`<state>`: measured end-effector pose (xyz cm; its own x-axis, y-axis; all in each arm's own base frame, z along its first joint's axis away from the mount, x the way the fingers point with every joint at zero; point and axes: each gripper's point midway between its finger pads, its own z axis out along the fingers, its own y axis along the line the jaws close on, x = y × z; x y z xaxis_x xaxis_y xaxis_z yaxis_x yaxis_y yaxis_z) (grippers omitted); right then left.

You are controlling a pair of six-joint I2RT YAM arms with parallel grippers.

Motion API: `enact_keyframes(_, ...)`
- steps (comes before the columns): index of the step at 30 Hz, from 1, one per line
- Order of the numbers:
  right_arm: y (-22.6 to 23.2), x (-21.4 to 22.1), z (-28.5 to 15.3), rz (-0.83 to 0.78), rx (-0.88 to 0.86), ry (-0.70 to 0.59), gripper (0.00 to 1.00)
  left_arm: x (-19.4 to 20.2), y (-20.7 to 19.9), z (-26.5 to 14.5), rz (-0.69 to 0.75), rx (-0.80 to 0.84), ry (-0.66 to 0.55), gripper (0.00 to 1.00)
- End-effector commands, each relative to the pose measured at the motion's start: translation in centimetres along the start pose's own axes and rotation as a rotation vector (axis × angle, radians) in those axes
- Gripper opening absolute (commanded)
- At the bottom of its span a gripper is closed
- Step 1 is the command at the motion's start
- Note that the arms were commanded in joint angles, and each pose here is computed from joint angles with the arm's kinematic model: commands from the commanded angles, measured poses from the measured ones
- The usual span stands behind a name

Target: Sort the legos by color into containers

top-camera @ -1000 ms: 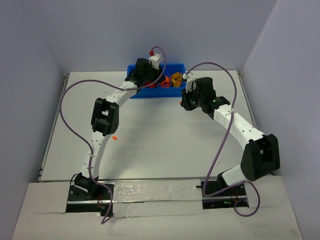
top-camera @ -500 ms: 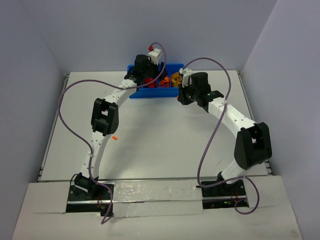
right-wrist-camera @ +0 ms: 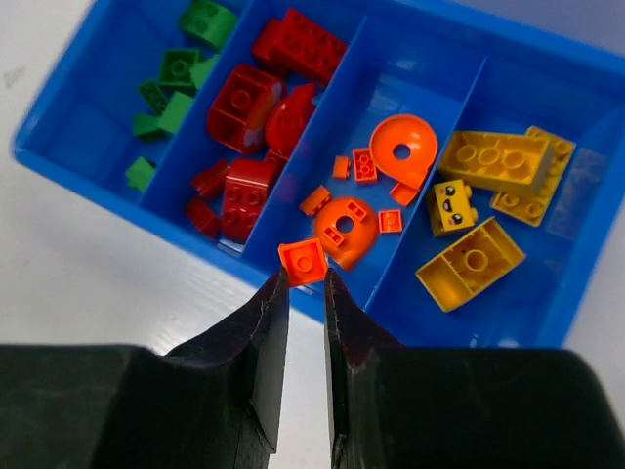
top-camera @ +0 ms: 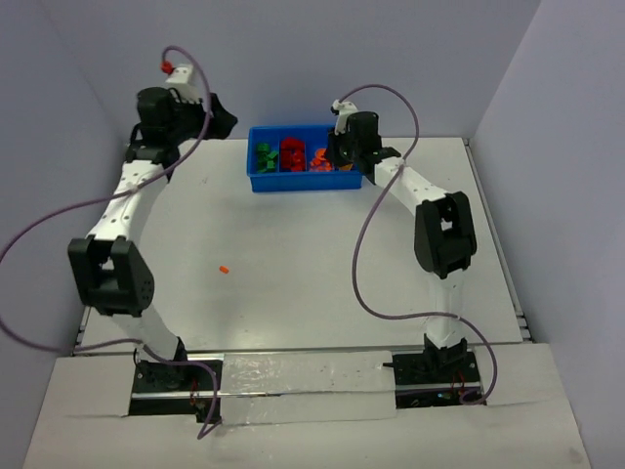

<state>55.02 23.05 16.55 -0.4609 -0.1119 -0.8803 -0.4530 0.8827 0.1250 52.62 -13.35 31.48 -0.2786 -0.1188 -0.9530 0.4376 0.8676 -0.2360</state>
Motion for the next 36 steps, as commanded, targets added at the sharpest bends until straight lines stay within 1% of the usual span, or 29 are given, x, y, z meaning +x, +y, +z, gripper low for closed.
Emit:
enact_keyframes(1, -1.1, -1.8, 3.4, 0.028, 0.021, -0.064, 0.0, 2.4, 0.0, -4.7, -0.007, 0.017, 0.088, 0.87)
enact_keyframes(5, -1.7, -1.4, 6.0, 0.029, 0.028, -0.063, 0.01, 5.7, 1.5, -8.2, -0.031, -0.018, 0.175, 0.87)
enact_keyframes(7, -1.7, -1.4, 6.6, 0.019, 0.025, -0.063, 0.04, 6.5, 1.5, -9.5, -0.009, -0.021, 0.191, 0.87)
enact_keyframes(9, -1.9, -1.7, 7.0, 0.012, 0.035, -0.076, 0.09, 9.1, 2.5, -11.1, -0.022, -0.034, 0.252, 0.87)
enact_keyframes(10, -2.0, -1.6, 7.2, 0.01, 0.037, -0.078, 0.12, 9.9, 2.6, -11.6, 0.006, -0.027, 0.278, 0.87)
enact_keyframes(12, -2.1, -1.3, 7.4, 0.009, 0.047, -0.074, 0.23, 11.5, 2.8, -12.6, 0.044, -0.014, 0.326, 0.87)
enact_keyframes(14, -2.2, -1.2, 7.5, 0.008, 0.049, -0.072, 0.3, 13.1, 2.9, -13.6, 0.077, 0.012, 0.384, 0.86)
enact_keyframes(15, -2.2, -1.1, 7.5, 0.008, 0.05, -0.072, 0.33, 14.2, 2.4, -14.4, 0.106, 0.066, 0.432, 0.86)
enact_keyframes(17, -2.1, -1.2, 7.4, 0.007, 0.048, -0.073, 0.38, 15.3, 1.8, -15.0, 0.141, 0.128, 0.467, 0.85)
enact_keyframes(18, -2.1, -1.3, 7.4, 0.008, 0.046, -0.076, 0.41, 16.2, 1.7, -15.5, 0.176, 0.16, 0.503, 0.84)
enact_keyframes(20, -1.7, -1.7, 7.3, 0.005, 0.038, -0.083, 0.47, 18.4, 1.4, -16.7, 0.183, 0.207, 0.587, 0.82)
enact_keyframes(22, -1.4, -2.2, 7.1, -0.002, 0.033, -0.094, 0.48, 20.0, 1.2, -17.7, 0.22, 0.257, 0.642, 0.8)
enact_keyframes(27, -0.4, -4.1, 5.6, -0.003, 0.01, -0.119, 0.5, 22.6, -0.4, -20.3, 0.349, 0.417, 0.679, 0.77)
enact_keyframes(28, -0.1, -4.3, 5.3, 0.0, -0.001, -0.117, 0.51, 23.3, -0.8, -20.9, 0.409, 0.466, 0.674, 0.76)
enact_keyframes(30, 0.3, -5.1, 4.2, 0.001, -0.012, -0.126, 0.54, 24.4, -1.3, -22.1, 0.483, 0.534, 0.682, 0.76)
enact_keyframes(33, 1.4, -7.4, 0.8, -0.003, -0.034, -0.145, 0.66, 26.7, -1.7, -23.6, 0.616, 0.65, 0.693, 0.73)
enact_keyframes(34, 1.5, -6.9, 0.4, 0.0, -0.036, -0.133, 0.7, 27.1, -1.7, -23.8, 0.64, 0.672, 0.694, 0.73)
enact_keyframes(36, 2.1, -7.8, -2.3, -0.004, -0.045, -0.148, 0.83, 28.2, -2.1, -24.3, 0.712, 0.763, 0.679, 0.71)
